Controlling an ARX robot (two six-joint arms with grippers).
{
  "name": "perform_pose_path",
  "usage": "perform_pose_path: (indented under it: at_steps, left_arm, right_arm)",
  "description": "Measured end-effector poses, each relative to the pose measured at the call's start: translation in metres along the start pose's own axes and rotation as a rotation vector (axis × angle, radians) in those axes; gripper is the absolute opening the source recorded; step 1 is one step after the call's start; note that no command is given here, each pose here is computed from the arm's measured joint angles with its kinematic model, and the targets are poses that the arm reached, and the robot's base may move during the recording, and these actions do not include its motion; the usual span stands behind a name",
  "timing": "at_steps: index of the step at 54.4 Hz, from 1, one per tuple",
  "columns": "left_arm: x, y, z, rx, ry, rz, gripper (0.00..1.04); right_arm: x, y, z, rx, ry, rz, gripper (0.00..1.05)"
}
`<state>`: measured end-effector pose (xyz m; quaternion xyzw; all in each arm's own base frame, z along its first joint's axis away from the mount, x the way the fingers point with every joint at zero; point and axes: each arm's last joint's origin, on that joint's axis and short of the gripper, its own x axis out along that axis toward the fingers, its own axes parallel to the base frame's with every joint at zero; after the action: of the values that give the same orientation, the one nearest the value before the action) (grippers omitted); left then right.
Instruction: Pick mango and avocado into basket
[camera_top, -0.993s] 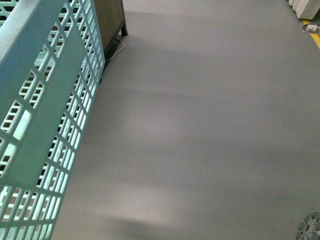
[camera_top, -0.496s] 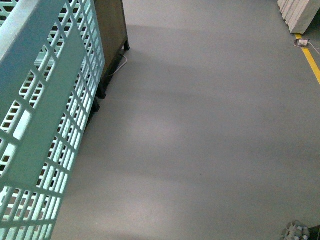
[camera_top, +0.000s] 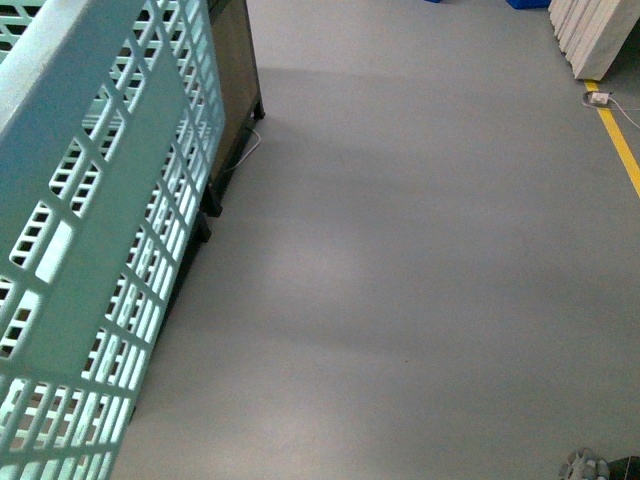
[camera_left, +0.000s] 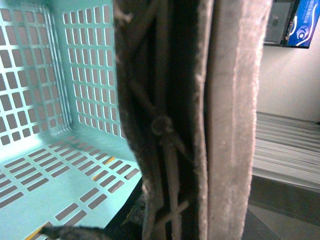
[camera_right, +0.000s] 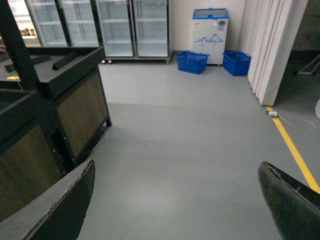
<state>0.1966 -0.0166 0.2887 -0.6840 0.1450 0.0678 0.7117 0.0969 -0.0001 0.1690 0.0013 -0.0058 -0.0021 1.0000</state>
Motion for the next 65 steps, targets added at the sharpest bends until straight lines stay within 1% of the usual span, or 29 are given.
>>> perform_pose_path:
  at_steps: [7, 15, 65]
  left_arm:
    - [0.0001, -0.0001, -0.0001, -0.012, 0.002, 0.000, 0.16]
    - [0.0001, 0.0001, 0.0013, -0.004, -0.025, 0.001, 0.16]
    - [0.0005, 0.0002, 0.0012, -0.004, -0.021, 0.004, 0.16]
  right_arm:
    - [0.0000, 0.0000, 0.0000, 0.000, 0.000, 0.001, 0.96]
    - [0.0000, 0.0001, -0.0001, 0.000, 0.001, 0.001, 0.96]
    - [0.0000, 0.0002, 0.0000, 0.000, 0.000, 0.005, 0.96]
